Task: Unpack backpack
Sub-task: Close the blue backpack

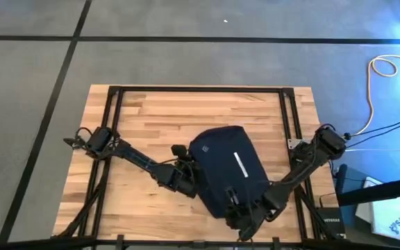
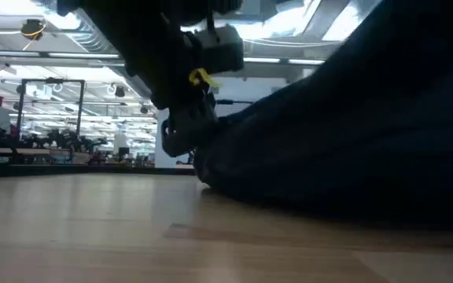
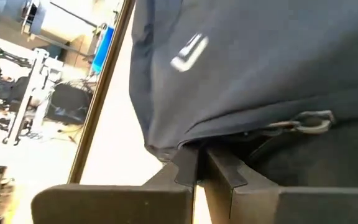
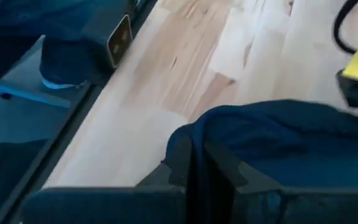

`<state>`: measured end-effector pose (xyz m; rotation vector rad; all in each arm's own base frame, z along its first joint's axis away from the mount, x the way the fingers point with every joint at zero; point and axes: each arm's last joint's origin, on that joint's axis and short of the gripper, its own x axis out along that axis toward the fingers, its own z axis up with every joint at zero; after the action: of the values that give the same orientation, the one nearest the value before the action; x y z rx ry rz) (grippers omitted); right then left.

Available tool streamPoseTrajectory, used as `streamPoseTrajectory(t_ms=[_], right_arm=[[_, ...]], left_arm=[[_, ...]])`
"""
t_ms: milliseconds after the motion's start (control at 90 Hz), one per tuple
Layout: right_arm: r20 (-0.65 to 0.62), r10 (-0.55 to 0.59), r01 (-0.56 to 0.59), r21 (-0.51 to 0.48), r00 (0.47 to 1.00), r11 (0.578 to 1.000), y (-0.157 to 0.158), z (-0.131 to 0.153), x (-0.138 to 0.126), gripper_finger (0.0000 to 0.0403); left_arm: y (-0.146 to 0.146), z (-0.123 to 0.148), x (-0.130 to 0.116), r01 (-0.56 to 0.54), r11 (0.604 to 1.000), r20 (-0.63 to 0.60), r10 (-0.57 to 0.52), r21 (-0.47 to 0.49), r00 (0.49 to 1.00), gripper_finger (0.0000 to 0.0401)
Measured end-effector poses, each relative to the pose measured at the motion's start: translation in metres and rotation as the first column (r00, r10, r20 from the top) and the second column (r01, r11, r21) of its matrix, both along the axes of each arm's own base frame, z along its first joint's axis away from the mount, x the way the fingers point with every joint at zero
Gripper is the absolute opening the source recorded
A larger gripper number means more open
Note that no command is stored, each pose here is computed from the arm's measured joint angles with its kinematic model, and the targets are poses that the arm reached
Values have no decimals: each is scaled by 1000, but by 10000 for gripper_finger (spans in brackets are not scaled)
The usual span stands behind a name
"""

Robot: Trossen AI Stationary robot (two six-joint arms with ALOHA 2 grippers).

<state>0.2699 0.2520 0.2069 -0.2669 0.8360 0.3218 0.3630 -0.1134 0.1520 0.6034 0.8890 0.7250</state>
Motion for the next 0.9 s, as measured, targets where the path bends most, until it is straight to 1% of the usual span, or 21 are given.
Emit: streamPoseTrajectory(t_ms=[89,267,411,611,744,900], right_arm=[[-4,-33,33,22,999,999,1,2,-3,11],[-33,-58,59,33,998,998,1,4,-9,5],[-77,-71,75,59,995,995,-1,7,-13,3],[-119,-121,127,45,985,991,-5,5,-16,2],[-145,-149,155,31,978,987,-8,4,-19,2],[-131,-167,171,17,977,985,-10,6,-19,1]], left_arm=[[5,0,-1,-13,1000,-22,13,21,1000,0],[12,2,0,-1,993,-80,11,117,997,0],[21,8,1,13,991,-129,5,135,992,0],[37,23,2,30,991,-182,-6,127,983,0],[50,32,3,49,994,-224,-27,94,974,0],[67,36,6,66,997,-272,-52,42,961,0]])
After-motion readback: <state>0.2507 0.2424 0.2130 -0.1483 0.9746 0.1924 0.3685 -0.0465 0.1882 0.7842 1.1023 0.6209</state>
